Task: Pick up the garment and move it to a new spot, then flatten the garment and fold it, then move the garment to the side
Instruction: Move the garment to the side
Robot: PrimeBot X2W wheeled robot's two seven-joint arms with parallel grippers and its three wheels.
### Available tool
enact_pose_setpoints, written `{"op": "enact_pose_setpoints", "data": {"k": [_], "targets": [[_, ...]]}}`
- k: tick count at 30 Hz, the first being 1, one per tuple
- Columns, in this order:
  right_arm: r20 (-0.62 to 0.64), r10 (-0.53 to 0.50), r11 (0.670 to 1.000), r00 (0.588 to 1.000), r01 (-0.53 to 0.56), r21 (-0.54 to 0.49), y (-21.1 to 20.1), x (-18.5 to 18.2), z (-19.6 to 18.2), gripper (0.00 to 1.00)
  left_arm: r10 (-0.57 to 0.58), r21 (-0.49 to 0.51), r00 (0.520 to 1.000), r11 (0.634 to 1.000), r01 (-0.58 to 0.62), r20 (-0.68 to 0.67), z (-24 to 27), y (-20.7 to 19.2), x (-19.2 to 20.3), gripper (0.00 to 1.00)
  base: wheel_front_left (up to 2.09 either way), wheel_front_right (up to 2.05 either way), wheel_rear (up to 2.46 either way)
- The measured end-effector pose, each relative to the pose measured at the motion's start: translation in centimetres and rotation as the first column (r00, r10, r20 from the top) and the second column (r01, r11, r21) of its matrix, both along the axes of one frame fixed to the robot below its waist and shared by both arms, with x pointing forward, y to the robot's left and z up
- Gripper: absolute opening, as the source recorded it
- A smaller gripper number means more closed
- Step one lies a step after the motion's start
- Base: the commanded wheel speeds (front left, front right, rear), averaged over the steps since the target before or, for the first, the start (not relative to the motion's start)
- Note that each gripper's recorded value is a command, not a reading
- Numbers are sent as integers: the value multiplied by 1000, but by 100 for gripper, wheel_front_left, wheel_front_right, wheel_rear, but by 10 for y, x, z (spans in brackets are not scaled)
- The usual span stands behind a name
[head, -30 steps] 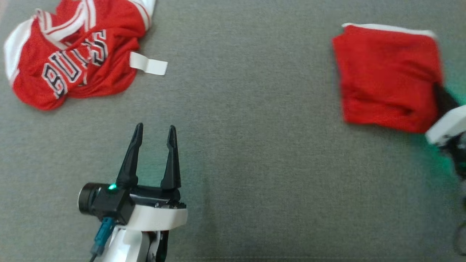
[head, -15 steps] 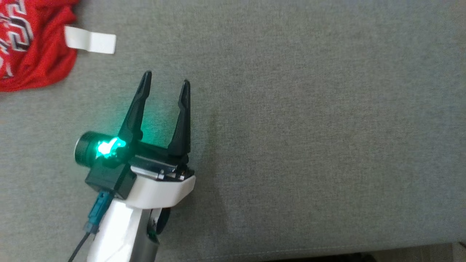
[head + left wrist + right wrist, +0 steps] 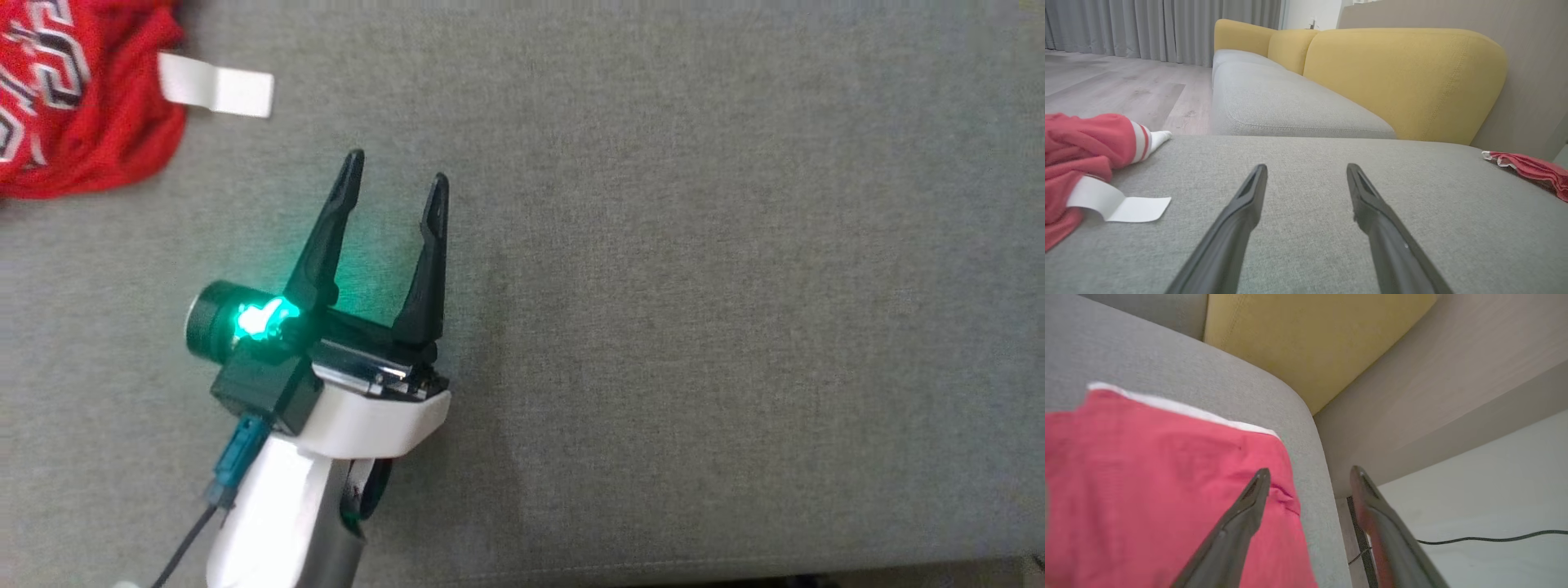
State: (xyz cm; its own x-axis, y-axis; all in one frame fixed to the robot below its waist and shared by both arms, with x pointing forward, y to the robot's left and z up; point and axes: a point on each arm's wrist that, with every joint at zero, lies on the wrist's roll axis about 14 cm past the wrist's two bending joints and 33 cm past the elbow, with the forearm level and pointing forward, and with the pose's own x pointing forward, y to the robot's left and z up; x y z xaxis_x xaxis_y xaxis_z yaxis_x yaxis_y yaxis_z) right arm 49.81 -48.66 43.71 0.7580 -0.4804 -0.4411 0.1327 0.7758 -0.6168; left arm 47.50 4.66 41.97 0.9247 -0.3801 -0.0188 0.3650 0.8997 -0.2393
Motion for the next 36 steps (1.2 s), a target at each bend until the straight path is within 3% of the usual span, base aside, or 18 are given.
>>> {"op": "enact_pose_setpoints", "data": {"k": [3,5,6,10,12,18,25,28,32,36], "targets": [[59,52,998,997,-54,34,30,5,2,100,11,12,1000,1000,-11,14,13,4,-9,100,0,0,0],[129,102,986,986,-117,117,68,9,-3,100,33,16,999,999,-34,11,20,10,-19,100,0,0,0],[172,205,953,964,-237,188,123,6,-13,100,67,21,998,998,-67,-3,24,18,-32,100,0,0,0],[223,329,873,918,-385,299,205,-33,-28,100,136,68,989,989,-131,-65,16,38,-70,100,0,0,0],[250,336,855,908,-406,323,219,-43,-27,100,145,79,987,987,-139,-75,15,42,-79,100,0,0,0],[467,338,717,817,-545,433,296,-90,2,100,230,125,973,966,-227,-13,37,68,-114,100,0,0,0],[644,309,624,700,-660,419,346,-120,54,100,265,93,958,957,-275,110,77,79,-129,100,0,0,0],[666,271,617,695,-656,434,352,-138,57,100,278,92,953,953,-289,118,79,83,-138,100,0,0,0],[639,235,639,732,-612,466,345,-161,42,100,292,101,951,948,-302,105,73,86,-148,100,0,0,0],[645,208,647,735,-598,473,341,-167,42,100,300,106,949,945,-309,96,70,89,-151,100,0,0,0]]}}
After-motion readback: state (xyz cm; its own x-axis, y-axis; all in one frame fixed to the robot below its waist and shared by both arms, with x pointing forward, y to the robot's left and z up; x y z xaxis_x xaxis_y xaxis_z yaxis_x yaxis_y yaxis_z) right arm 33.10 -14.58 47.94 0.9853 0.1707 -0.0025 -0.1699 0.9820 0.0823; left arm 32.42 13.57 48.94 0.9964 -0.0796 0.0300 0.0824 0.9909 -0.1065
